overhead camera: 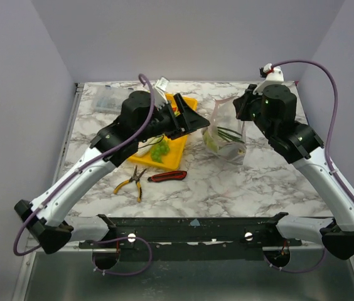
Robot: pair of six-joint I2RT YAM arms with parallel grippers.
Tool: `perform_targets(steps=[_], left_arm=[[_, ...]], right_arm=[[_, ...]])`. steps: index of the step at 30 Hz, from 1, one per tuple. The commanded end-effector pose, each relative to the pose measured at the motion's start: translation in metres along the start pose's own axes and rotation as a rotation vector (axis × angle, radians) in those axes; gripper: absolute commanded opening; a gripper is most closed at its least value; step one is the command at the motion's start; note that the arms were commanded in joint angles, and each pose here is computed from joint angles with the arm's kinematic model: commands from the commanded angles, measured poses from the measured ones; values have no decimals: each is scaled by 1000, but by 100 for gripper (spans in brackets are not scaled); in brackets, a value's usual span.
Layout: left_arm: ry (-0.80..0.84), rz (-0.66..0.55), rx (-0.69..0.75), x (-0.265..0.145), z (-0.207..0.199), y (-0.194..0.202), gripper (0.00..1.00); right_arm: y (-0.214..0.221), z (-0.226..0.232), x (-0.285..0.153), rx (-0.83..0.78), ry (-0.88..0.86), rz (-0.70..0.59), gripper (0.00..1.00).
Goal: Place the food in the zip-top bag and seal the zipper
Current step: Adjust the zipper food storage bag at the center of the board.
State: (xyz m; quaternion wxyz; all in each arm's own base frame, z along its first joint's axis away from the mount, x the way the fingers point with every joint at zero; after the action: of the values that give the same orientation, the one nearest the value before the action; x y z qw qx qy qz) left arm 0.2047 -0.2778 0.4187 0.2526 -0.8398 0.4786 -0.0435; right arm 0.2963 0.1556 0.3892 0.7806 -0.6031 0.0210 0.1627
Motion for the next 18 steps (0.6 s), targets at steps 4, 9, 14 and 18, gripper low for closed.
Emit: perform_targets(steps=[4,9,14,18], left_arm=[[-158,122,100,44,44,18,63],[-111,194,107,63,37,25,30],[58,207,116,42,-17,18,0],[192,270,10,19,-55,27,0]], right_arm=[[-15,11,-11,49,-53,-14,1],[-15,10,-13,44,-52,-5,1],[-30,-8,-24,-45,69,2,1],[-61,-7,-49,-77,71,0,1]])
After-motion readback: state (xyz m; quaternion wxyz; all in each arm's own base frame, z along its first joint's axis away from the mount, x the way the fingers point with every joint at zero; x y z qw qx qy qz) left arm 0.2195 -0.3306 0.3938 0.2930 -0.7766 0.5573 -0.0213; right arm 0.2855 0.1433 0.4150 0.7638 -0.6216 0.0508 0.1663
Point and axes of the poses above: each gripper's point midway between its finger pads, its own x axis out along the fingers, its own z axis along the line the jaws close on, y = z × x, the point moved 4 cm from there along -x, back along the fingers, and after that the axes turned 1 degree about x, right-handed, at the moved point
